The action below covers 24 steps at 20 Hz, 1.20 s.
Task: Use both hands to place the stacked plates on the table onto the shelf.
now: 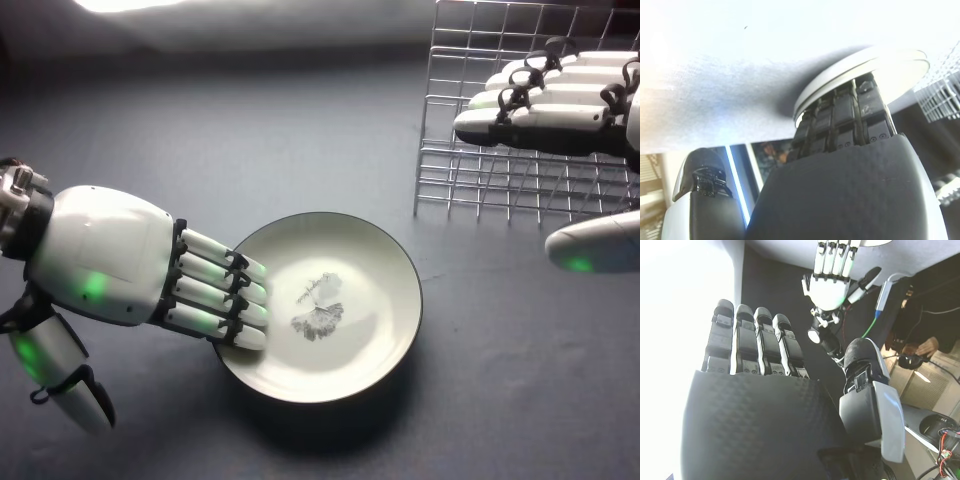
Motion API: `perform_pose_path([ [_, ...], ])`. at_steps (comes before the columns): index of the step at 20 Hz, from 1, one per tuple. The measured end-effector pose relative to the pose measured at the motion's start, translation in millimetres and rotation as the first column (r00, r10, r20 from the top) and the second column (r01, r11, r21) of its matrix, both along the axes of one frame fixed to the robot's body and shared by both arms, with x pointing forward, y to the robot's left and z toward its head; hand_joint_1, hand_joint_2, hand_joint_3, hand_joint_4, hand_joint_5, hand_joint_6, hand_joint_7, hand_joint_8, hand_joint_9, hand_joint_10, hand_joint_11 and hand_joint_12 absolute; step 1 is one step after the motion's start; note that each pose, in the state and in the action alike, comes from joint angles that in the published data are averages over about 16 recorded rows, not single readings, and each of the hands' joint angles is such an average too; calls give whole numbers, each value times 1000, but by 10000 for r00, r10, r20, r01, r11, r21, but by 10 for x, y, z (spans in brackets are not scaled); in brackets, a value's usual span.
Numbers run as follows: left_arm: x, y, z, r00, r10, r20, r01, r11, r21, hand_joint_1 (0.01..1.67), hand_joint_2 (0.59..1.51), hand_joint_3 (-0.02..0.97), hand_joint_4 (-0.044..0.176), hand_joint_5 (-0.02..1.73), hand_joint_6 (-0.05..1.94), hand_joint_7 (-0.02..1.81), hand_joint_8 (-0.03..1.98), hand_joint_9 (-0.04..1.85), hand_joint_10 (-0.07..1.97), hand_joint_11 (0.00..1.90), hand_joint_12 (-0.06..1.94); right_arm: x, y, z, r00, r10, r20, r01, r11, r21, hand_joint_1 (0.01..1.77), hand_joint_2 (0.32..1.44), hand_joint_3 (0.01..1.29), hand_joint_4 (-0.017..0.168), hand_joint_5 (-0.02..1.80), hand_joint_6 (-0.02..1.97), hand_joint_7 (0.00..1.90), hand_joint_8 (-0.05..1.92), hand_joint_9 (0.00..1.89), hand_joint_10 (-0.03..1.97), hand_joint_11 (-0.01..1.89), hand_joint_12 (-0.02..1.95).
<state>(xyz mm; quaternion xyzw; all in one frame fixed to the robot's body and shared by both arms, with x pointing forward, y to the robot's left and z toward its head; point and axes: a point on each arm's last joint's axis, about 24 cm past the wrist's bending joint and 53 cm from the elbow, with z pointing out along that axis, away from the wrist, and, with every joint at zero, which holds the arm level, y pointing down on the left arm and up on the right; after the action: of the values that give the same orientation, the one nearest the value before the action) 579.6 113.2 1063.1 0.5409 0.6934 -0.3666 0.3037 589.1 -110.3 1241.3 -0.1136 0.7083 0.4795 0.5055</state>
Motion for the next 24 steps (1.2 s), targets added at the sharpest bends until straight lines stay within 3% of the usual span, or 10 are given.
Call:
perform_pose_path([
  [15,-179,-453,-42,9983,-547,-211,533,9967,-614,15,1054,15,-8,-9,-28,-11,-19,-12,-12,18,-9,-62,25,-32,9995,289,104,-288,9996,-74,36,1277,23,-1,43,29,46,3,25,9,20,139],
  [24,-192,-710,17,9978,-612,-267,579,9922,-1107,14,1054,15,-6,-9,-23,-11,-23,-15,-20,17,-14,-142,53,-105,9817,1573,1076,-1505,9862,-686,217,1234,22,0,25,30,32,3,26,10,19,219],
])
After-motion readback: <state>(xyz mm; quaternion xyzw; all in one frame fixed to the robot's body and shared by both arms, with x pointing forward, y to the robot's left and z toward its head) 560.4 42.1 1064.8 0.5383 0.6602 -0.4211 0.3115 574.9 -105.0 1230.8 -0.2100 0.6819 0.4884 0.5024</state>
